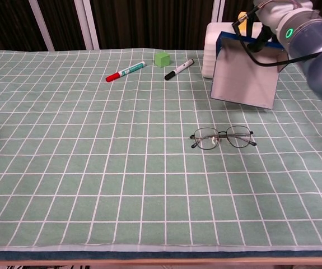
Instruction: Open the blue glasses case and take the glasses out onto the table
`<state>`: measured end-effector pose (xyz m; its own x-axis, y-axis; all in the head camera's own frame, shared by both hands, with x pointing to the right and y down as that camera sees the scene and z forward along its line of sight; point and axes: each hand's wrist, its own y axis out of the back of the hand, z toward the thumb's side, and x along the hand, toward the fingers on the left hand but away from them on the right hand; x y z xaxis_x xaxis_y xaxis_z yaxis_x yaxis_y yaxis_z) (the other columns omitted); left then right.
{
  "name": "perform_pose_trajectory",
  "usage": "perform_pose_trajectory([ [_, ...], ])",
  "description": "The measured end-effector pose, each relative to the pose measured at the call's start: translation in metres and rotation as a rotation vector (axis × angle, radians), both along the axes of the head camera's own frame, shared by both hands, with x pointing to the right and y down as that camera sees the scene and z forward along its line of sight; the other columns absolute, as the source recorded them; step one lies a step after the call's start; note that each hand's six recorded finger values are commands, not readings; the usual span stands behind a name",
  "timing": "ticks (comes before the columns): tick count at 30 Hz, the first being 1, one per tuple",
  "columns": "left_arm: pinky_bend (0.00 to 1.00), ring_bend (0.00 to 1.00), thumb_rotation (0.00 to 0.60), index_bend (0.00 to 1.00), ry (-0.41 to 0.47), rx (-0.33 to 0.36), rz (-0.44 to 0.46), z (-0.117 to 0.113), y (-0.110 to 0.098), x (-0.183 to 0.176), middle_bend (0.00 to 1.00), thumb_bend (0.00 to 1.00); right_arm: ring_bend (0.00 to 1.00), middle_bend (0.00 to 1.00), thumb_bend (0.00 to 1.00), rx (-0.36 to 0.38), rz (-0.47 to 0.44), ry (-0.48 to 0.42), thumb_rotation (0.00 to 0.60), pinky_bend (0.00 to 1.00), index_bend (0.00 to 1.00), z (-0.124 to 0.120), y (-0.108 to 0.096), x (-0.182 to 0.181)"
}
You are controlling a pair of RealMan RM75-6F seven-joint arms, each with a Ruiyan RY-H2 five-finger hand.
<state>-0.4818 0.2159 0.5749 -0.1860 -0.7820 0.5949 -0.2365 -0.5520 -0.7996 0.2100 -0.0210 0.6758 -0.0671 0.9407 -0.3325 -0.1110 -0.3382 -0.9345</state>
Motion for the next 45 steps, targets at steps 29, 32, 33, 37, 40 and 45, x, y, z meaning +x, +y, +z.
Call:
perform_pose_trajectory([
  [29, 0.00, 0.00, 0.600, 0.14, -0.013, 0.012, 0.001, -0.001, 0.000, 0.000, 0.00, 0.32, 0.00, 0.00, 0.19, -0.213, 0.094, 0.108, 0.600, 0.19, 0.22, 0.027, 0.027, 0.100],
  [32, 0.00, 0.00, 0.600, 0.14, -0.012, 0.016, 0.001, -0.001, 0.000, 0.000, 0.00, 0.32, 0.00, 0.00, 0.17, -0.234, 0.107, 0.105, 0.600, 0.19, 0.20, 0.027, 0.028, 0.100],
  [33, 0.00, 0.00, 0.600, 0.14, -0.012, 0.019, 0.001, -0.001, 0.000, 0.000, 0.00, 0.32, 0.00, 0.00, 0.17, -0.242, 0.112, 0.104, 0.600, 0.19, 0.19, 0.027, 0.028, 0.100],
  [37, 0.00, 0.00, 0.600, 0.14, -0.012, 0.018, 0.002, -0.001, 0.000, 0.000, 0.00, 0.32, 0.00, 0.00, 0.16, -0.284, 0.131, 0.104, 0.600, 0.19, 0.18, 0.026, 0.031, 0.100],
  [40, 0.00, 0.00, 0.600, 0.14, -0.013, 0.019, 0.003, -0.001, 0.000, 0.000, 0.00, 0.32, 0.00, 0.00, 0.16, -0.299, 0.131, 0.100, 0.600, 0.19, 0.18, 0.022, 0.032, 0.098],
  [45, 0.00, 0.00, 0.600, 0.14, -0.014, 0.025, 0.005, -0.001, 0.000, 0.000, 0.00, 0.32, 0.00, 0.00, 0.17, -0.274, 0.124, 0.071, 0.600, 0.19, 0.18, 0.004, 0.031, 0.094],
])
